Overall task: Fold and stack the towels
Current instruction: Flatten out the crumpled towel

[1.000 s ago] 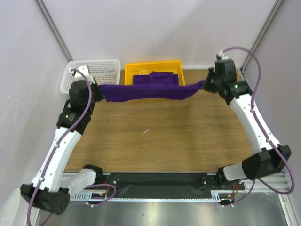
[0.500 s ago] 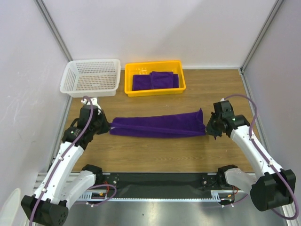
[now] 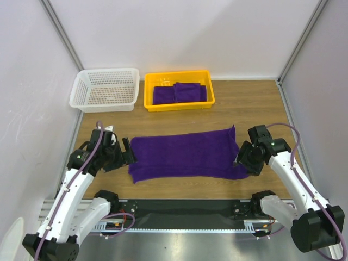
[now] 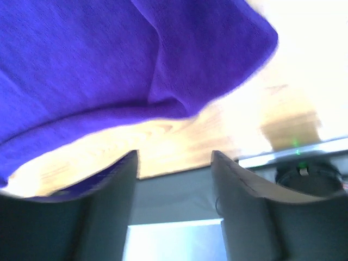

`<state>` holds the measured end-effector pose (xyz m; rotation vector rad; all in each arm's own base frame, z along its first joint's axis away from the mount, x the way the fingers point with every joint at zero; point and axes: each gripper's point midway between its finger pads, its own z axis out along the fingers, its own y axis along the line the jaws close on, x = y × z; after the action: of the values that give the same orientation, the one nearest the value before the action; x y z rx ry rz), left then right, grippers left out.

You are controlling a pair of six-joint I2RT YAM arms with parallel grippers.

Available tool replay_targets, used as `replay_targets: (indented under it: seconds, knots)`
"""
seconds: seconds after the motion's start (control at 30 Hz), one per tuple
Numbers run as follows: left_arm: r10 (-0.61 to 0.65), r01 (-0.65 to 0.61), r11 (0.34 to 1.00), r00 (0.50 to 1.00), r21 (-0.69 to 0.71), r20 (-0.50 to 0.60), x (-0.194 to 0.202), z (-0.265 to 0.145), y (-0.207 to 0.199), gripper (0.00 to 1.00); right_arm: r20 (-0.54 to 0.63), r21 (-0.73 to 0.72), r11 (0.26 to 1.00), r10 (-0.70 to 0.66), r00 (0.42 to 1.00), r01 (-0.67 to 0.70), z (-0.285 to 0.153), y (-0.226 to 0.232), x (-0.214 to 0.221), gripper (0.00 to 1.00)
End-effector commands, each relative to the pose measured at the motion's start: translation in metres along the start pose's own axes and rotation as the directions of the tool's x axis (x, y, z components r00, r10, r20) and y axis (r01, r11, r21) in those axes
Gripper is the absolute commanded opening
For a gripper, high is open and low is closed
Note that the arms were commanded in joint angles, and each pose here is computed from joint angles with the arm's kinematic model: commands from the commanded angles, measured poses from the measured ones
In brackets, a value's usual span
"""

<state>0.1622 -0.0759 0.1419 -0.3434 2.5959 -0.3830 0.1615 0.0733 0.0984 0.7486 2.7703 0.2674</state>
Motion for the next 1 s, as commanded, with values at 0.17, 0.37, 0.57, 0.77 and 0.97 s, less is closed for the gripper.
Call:
replay_targets:
  seconds: [0.17, 0.37, 0.57, 0.77, 0.97]
  knots:
    - [-0.039, 0.043, 0.999, 0.994, -0.034, 0.098, -0.046, -0.022, -0.013, 0.99, 0.063, -0.064, 0.998, -0.002, 0.998, 0.006, -0.023, 0.035, -0.036, 0.69]
    - [-0.096, 0.092, 0.995, 0.982, 0.033, 0.164, -0.078, 0.018, -0.032, 0.96, 0.221, -0.073, 0.997, 0.026, 0.975, -0.01, 0.01, 0.063, -0.094, 0.68]
    - [-0.143, 0.134, 0.989, 0.972, 0.063, 0.188, -0.088, 0.057, -0.036, 0.79, 0.283, -0.029, 0.997, 0.074, 0.956, -0.069, 0.045, 0.063, -0.134, 0.58]
    - [-0.19, 0.172, 0.98, 0.958, 0.099, 0.214, -0.098, 0.084, -0.041, 0.69, 0.212, 0.076, 0.983, 0.148, 0.966, -0.168, 0.069, 0.037, -0.121, 0.37]
    - [-0.197, 0.194, 0.98, 0.953, 0.039, 0.23, -0.1, 0.099, -0.03, 0.66, 0.248, 0.024, 0.953, 0.286, 0.926, -0.301, 0.058, 0.018, -0.094, 0.29]
